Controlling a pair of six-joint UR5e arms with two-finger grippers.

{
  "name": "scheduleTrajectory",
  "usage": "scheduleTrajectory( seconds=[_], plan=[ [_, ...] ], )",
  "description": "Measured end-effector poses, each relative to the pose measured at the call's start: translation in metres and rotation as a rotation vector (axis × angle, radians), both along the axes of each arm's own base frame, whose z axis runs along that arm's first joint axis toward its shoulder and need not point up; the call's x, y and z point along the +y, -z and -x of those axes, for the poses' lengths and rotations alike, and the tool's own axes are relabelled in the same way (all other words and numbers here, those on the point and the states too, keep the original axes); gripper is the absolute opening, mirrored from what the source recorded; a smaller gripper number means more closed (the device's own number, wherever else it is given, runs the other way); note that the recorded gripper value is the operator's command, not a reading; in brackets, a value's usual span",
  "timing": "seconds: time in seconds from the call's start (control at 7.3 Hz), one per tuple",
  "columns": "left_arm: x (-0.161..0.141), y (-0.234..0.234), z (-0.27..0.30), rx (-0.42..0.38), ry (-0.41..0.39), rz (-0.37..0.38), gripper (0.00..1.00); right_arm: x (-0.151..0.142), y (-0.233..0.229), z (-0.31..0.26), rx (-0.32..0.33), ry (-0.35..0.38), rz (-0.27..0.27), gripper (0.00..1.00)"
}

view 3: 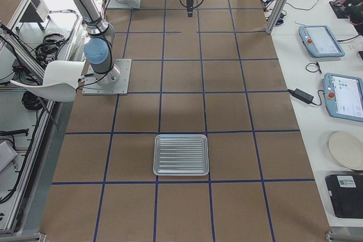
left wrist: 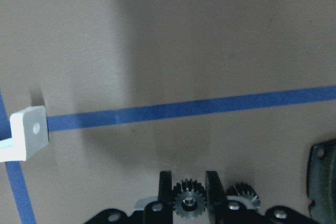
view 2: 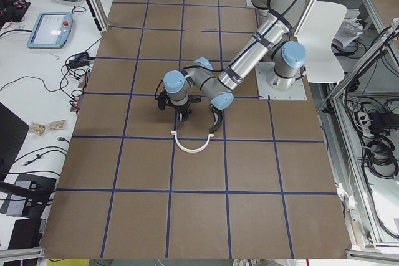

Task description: Place bearing gear from tray to pile

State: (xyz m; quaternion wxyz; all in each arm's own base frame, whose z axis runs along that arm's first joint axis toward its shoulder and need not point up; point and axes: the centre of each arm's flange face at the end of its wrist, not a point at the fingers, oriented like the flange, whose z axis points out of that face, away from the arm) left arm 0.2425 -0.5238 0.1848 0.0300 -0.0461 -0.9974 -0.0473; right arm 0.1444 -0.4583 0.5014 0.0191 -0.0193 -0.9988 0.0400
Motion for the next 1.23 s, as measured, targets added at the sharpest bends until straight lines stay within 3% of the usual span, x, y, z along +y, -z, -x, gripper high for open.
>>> scheduleTrajectory(
  seconds=[0.41, 0.68, 0.96, 1.23],
  plan=[
    [0.0, -0.01, 0.004, 0.012, -0.005, -0.006, 1.0, 0.0, 0.001, 0.0, -0.001, -0.007, -0.003, 1.0],
    [-0.014, -0.045, 0.045, 0.023, -0.014, -0.018, 1.0, 0.0, 0.0, -0.004, -0.031, -0.013, -0.001, 1.0],
    [-0.046, -0.117, 0.16, -0.02, -0.051, 0.004, 1.0, 0.0, -0.001, -0.005, -0.048, -0.012, 0.003, 1.0],
    [-0.05, -0.194, 0.286, -0.052, -0.1, 0.035, 1.0, 0.001, -0.003, -0.003, -0.031, -0.013, 0.003, 1.0]
  ],
)
